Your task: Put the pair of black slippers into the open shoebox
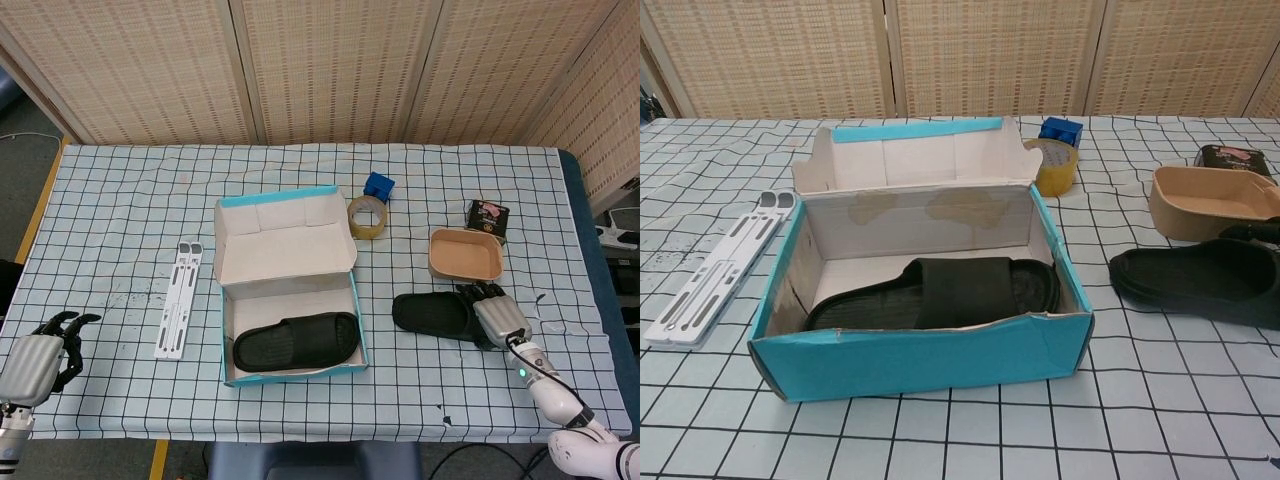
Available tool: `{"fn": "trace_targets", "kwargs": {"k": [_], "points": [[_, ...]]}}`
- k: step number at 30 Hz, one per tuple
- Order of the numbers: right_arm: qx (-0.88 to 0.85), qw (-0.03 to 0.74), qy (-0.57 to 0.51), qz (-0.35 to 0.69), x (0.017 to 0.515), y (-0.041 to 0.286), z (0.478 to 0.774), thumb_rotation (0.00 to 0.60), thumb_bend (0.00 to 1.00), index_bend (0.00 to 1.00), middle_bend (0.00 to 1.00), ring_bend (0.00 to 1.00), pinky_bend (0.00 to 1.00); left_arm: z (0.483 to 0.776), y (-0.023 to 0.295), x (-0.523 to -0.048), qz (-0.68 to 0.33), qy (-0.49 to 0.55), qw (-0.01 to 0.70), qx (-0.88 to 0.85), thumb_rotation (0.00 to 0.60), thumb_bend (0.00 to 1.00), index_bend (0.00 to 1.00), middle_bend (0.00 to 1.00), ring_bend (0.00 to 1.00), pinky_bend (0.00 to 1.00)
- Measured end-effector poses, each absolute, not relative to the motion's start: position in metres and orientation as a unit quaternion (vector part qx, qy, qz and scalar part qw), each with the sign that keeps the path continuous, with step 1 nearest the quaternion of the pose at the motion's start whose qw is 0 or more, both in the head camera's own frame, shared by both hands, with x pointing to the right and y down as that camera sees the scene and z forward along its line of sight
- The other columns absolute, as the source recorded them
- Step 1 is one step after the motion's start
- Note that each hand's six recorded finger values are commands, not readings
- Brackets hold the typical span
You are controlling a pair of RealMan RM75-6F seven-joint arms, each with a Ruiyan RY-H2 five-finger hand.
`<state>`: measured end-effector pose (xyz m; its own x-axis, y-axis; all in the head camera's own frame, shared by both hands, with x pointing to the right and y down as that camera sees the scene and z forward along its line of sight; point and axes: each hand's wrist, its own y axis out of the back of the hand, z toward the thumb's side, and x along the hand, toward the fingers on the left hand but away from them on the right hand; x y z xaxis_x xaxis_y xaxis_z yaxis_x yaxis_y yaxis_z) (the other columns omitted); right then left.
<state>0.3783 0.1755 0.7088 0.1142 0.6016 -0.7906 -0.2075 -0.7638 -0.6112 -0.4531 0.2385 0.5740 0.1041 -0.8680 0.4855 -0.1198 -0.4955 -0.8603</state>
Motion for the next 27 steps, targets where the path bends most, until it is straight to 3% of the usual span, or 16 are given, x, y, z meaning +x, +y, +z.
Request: {"fn": "trace_targets", "kwargs": {"k": [10,14,18,27], "points": [[-0.682,0.291,-0.154,0.653,0.378,0.174,0.718,0.600,0.11,0.05,0.07,0.00,0.13,0.573,0.239,-0.454,-0.554,0.372,0.336,-0.664,0.600,0.53,0.25,0.20,0.20,0.40],[-0.684,0.291,-0.158,0.650,0.375,0.175,0.717,0.600,0.11,0.13,0.17,0.01,0.19,0.573,0.239,-0.454,-0.553,0.373,0.337,-0.664,0.600,0.53,0.25,0.21,0.20,0.40],[-0.687,0.302,-0.171,0.638,0.371,0.172,0.712,0.600,0.11,0.26,0.30,0.15,0.28,0.574,0.239,-0.455,-0.557,0.372,0.334,-0.663,0.600,0.53,0.25,0.21,0.20,0.40],[-0.696,0.332,-0.207,0.602,0.364,0.168,0.685,0.600,0.11,0.38,0.39,0.28,0.35,0.575,0.238,-0.455,-0.561,0.373,0.328,-0.663,0.600,0.53,0.25,0.21,0.20,0.40]]}}
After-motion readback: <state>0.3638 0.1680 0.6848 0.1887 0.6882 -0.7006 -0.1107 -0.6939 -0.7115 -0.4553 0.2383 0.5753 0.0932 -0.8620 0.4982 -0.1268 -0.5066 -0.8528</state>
